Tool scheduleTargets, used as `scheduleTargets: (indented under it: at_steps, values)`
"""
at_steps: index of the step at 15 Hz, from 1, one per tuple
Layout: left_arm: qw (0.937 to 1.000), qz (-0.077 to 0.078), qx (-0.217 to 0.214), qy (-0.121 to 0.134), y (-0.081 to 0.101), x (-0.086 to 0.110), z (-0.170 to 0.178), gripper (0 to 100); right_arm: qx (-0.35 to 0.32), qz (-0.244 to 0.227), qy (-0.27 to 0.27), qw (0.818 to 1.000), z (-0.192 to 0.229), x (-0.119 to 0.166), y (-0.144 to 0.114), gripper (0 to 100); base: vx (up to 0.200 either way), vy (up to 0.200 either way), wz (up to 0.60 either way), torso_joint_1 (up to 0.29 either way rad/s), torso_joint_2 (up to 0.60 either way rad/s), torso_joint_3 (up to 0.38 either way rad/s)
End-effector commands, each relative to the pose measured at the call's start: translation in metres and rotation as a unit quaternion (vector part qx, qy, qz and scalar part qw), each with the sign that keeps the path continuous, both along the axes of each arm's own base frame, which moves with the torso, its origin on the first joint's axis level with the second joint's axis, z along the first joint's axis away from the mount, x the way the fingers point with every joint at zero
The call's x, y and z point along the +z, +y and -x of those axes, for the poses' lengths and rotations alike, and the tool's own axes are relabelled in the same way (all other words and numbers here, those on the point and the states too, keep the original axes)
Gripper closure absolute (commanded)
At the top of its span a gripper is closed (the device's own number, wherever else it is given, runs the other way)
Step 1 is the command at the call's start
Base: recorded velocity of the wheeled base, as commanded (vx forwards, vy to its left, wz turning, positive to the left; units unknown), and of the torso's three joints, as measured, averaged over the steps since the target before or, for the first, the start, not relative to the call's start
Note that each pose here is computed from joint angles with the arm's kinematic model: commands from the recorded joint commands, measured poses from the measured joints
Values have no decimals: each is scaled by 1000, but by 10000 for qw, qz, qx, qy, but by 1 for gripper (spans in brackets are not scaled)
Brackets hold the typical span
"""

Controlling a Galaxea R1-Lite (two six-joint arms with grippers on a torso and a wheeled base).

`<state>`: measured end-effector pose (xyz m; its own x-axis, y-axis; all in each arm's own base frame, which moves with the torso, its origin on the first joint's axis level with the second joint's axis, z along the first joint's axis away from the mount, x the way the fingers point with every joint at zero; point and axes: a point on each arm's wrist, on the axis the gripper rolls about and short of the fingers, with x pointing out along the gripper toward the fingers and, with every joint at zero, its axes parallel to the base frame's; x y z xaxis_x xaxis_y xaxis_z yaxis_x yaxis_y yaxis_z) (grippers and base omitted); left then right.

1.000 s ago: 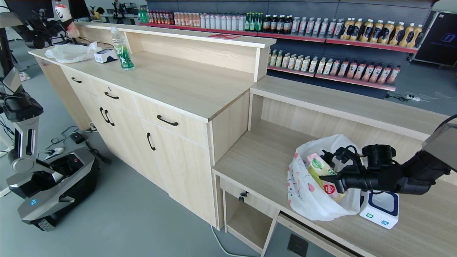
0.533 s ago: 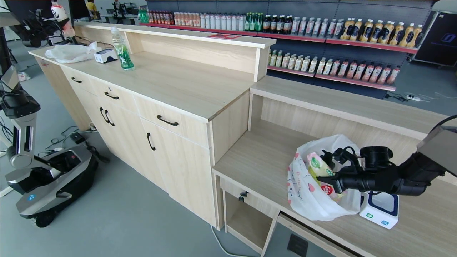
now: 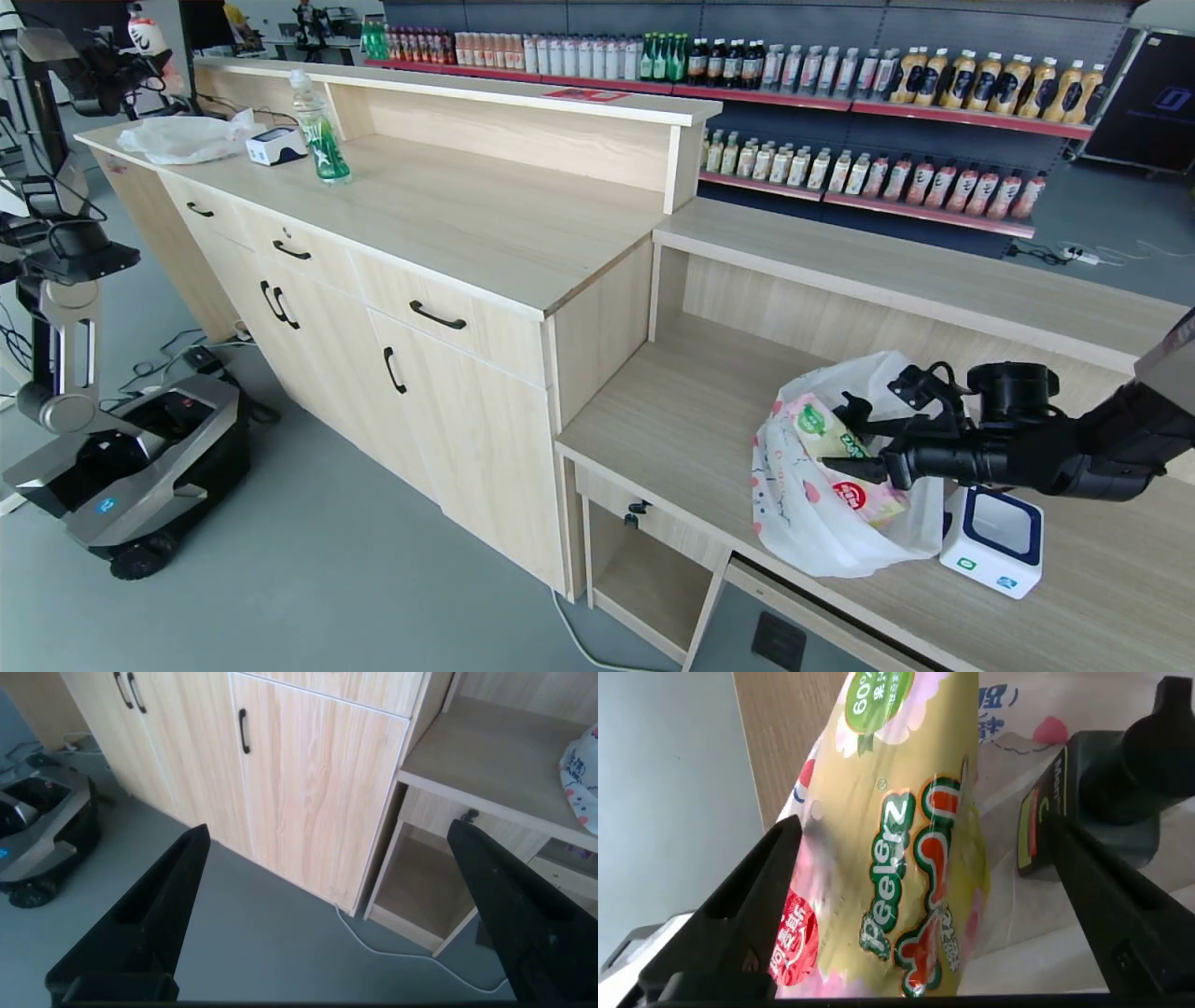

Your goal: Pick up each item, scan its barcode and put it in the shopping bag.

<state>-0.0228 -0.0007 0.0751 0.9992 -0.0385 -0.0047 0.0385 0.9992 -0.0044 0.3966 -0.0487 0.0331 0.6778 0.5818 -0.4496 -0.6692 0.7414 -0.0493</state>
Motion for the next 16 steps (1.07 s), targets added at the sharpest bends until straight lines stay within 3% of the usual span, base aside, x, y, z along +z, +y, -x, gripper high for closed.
scheduleTargets:
  at_steps: [1, 5, 7, 8, 10, 12, 16]
  values:
    - [10000, 2, 1, 7, 0, 0, 0, 0, 95, -52, -467, 9989, 17, 47, -3, 0, 0, 0, 0, 0, 0, 0]
    - [10000, 2, 1, 7, 0, 0, 0, 0, 275, -114, -700, 9971, 40, 83, 3, 0, 0, 0, 0, 0, 0, 0]
    - [10000, 2, 1, 7, 0, 0, 0, 0, 293, 24, -1248, 9918, 58, 121, 6, 0, 0, 0, 0, 0, 0, 0]
    - [10000, 2, 1, 7, 0, 0, 0, 0, 217, 131, -1694, 9852, 82, 154, 6, 0, 0, 0, 0, 0, 0, 0]
    - [10000, 2, 1, 7, 0, 0, 0, 0, -2, 389, -2300, 9724, 124, 187, 0, 0, 0, 0, 0, 0, 0, 0]
    - [10000, 2, 1, 7, 0, 0, 0, 0, -683, 1083, -2784, 9519, 159, 203, -10, 0, 0, 0, -300, 1, 1, -1]
    - [10000, 2, 8, 7, 0, 0, 0, 0, -1614, 1438, -3188, 9228, 196, 236, -5, 0, 0, 0, -600, 2, 2, 4]
